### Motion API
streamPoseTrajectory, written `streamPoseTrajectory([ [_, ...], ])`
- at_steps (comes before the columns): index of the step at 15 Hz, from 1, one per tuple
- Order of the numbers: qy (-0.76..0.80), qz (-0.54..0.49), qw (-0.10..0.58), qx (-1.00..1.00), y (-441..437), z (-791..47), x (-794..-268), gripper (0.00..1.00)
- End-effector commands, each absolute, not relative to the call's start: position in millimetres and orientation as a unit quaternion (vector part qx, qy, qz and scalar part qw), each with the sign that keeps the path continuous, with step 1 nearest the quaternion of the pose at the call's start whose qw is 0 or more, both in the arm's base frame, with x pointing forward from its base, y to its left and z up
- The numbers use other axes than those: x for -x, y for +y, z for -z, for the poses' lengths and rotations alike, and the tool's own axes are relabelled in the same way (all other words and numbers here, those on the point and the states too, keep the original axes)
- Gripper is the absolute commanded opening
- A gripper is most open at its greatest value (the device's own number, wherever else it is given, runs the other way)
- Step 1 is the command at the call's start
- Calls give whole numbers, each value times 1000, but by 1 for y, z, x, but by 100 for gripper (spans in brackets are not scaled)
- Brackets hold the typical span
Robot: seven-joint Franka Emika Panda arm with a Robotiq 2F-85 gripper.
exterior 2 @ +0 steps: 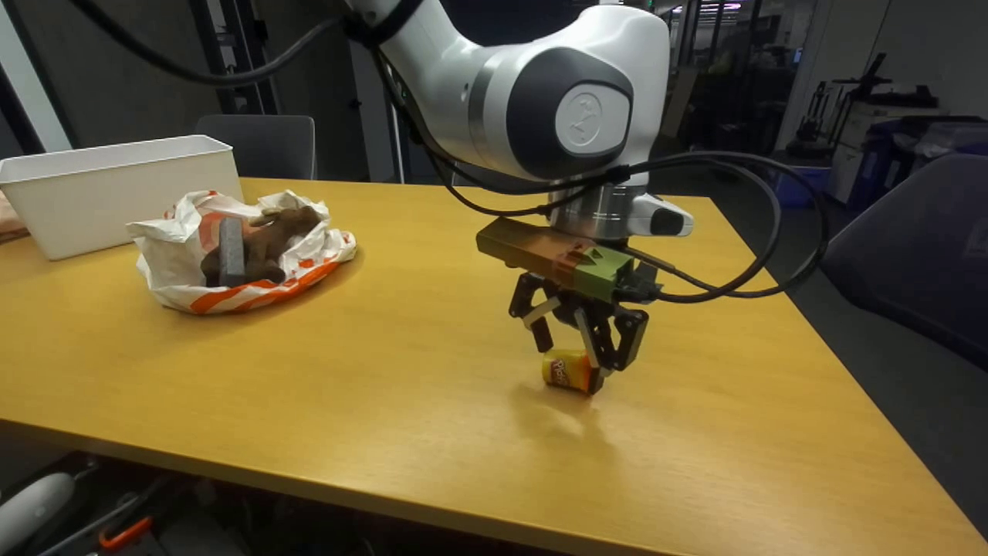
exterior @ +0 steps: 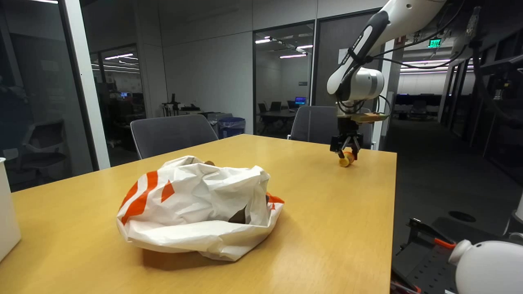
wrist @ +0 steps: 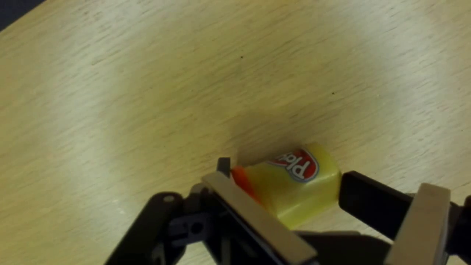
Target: Pick up the objects on the right side of the table and put them in the plastic bag.
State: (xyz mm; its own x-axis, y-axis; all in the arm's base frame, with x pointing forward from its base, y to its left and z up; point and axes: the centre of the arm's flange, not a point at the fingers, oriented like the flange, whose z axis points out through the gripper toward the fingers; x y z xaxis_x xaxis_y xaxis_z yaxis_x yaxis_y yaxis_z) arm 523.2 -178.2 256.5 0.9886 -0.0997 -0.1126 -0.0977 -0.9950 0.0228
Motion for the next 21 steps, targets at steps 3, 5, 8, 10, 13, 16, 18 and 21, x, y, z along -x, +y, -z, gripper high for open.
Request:
streamPoseTrajectory([
  [3, -58, 62, -3, -996, -189, -255, -534, 29],
  [5, -59, 61, -3, -996, -188, -257, -534, 14],
  [8, -66, 62, -4, -996, -188, -261, -535, 46],
  [10, -63, 58, -3, -996, -185, -264, -534, 53],
  [13, -64, 56, -3, -996, -182, -268, -536, 77],
  [16, -62, 52, -3, -997, -175, -270, -536, 100],
  [18, -65, 48, 3, -997, -168, -274, -537, 100],
  [21, -65, 47, 5, -997, -155, -277, -539, 100],
])
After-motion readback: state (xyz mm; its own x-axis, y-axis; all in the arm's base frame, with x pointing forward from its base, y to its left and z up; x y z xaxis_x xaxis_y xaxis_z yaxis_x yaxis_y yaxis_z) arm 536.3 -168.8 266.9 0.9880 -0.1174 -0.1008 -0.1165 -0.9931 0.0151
